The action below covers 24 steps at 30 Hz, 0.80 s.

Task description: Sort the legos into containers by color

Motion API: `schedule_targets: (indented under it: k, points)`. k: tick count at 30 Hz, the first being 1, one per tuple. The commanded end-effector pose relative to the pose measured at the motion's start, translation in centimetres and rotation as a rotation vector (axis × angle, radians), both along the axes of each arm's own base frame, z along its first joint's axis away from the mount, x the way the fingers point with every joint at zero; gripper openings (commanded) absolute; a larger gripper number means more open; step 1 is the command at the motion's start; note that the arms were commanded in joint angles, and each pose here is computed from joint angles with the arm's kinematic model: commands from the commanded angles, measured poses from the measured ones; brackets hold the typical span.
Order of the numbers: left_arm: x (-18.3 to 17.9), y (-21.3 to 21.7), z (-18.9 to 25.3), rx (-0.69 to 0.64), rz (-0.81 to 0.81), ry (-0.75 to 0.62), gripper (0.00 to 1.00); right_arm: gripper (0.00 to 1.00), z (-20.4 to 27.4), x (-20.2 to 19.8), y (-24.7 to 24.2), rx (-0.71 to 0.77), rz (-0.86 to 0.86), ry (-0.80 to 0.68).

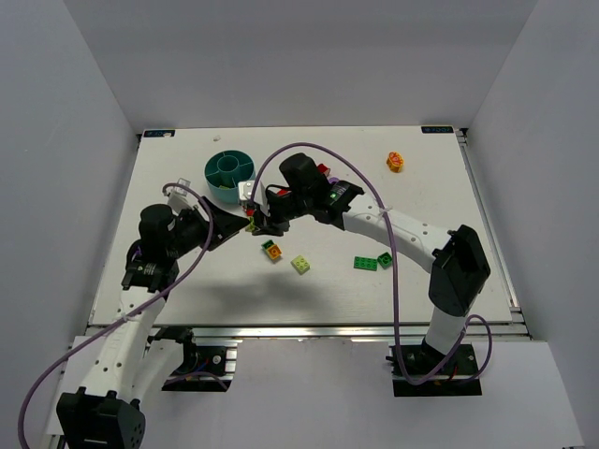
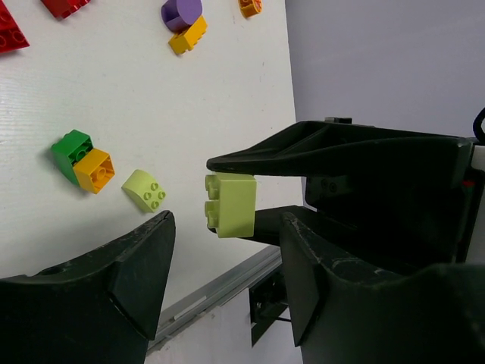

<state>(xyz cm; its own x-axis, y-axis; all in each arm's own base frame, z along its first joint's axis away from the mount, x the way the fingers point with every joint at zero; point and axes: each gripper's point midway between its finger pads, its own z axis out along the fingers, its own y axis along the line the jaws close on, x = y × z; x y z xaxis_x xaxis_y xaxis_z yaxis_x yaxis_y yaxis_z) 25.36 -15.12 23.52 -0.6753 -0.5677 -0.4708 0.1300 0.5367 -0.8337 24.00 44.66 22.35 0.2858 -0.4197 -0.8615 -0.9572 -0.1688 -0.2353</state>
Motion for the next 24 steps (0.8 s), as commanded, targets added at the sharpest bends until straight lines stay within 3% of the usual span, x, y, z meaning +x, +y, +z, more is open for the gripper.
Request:
schedule_targets:
  k: [1, 13, 15, 18, 20, 23, 24]
  points:
    - [0.3, -0.5, 1.2, 0.003, -0.006, -0.051, 0.67, 0.00, 2.4, -0.1, 0.7, 0.050, 0.017, -0.004]
    - [0.9, -1.8, 0.3, 0.033, -0.005, -0.045, 0.55, 0.00, 2.6, -0.9, 0.4, 0.054, 0.034, 0.009]
    - [1.1, -1.8, 0.3, 0.038, 0.000, -0.047, 0.50, 0.00, 2.3, -1.2, 0.2, 0.051, 0.042, 0.016]
    - [1.2, -2.3, 0.0, 0.045, -0.013, -0.042, 0.34, 0.01, 2.0, -1.8, 0.0, 0.047, 0.050, 0.032]
    - [1.5, -2.4, 0.1, 0.064, -0.012, -0.044, 0.21, 0.23, 1.6, -1.9, -0.2, 0.038, 0.045, 0.045]
    - [2.2, -1.6, 0.6, 0.134, 0.026, -0.039, 0.10, 0.85, 1.6, -1.0, -0.3, 0.043, -0.019, 0.039]
    - [2.6, -1.0, 0.6, 0.182, 0.050, -0.038, 0.05, 0.89, 1.4, -0.6, -0.5, 0.038, -0.046, 0.033]
